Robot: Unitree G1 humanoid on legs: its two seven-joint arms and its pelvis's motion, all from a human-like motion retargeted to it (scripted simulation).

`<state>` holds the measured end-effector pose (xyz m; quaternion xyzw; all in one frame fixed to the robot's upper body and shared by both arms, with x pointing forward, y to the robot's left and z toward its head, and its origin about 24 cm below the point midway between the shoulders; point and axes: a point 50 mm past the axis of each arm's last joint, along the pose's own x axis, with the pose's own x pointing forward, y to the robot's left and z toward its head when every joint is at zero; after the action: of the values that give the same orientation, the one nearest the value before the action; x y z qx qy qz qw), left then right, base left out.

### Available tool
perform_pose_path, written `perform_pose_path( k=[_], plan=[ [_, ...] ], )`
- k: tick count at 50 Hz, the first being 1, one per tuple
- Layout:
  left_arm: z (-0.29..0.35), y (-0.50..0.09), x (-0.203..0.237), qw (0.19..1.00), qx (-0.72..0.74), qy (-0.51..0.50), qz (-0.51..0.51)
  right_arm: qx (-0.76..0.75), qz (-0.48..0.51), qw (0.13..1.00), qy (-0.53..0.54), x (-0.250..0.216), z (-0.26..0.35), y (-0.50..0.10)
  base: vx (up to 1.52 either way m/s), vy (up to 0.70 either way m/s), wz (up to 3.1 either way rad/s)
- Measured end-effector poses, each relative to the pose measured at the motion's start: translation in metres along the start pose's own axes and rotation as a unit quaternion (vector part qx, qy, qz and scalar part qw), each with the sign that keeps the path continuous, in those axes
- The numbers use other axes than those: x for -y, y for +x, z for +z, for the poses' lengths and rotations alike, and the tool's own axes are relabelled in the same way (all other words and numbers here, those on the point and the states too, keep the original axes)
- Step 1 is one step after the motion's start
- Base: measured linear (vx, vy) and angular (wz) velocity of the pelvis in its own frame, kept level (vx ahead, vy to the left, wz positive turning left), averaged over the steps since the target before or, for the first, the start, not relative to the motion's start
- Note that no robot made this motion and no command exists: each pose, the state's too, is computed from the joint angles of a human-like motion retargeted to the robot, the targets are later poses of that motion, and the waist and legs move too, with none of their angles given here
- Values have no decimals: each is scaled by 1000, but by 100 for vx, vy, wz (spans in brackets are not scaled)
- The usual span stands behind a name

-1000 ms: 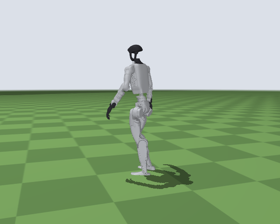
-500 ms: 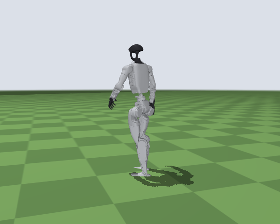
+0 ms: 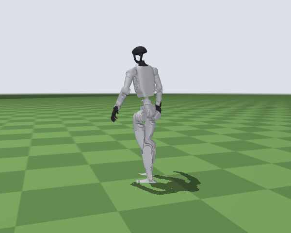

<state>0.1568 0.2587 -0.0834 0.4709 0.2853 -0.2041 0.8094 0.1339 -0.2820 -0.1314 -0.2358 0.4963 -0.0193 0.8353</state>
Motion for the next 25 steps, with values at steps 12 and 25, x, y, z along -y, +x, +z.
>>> perform_pose_path(
  k=[12,25],
  plan=[
    [68,-7,-93,968,160,66,179,47,42,998,12,-10,23,1,-4,-1,-6],
    [164,-9,-136,897,324,214,211,59,104,993,15,-37,30,-1,-6,-3,-24]
  ],
)
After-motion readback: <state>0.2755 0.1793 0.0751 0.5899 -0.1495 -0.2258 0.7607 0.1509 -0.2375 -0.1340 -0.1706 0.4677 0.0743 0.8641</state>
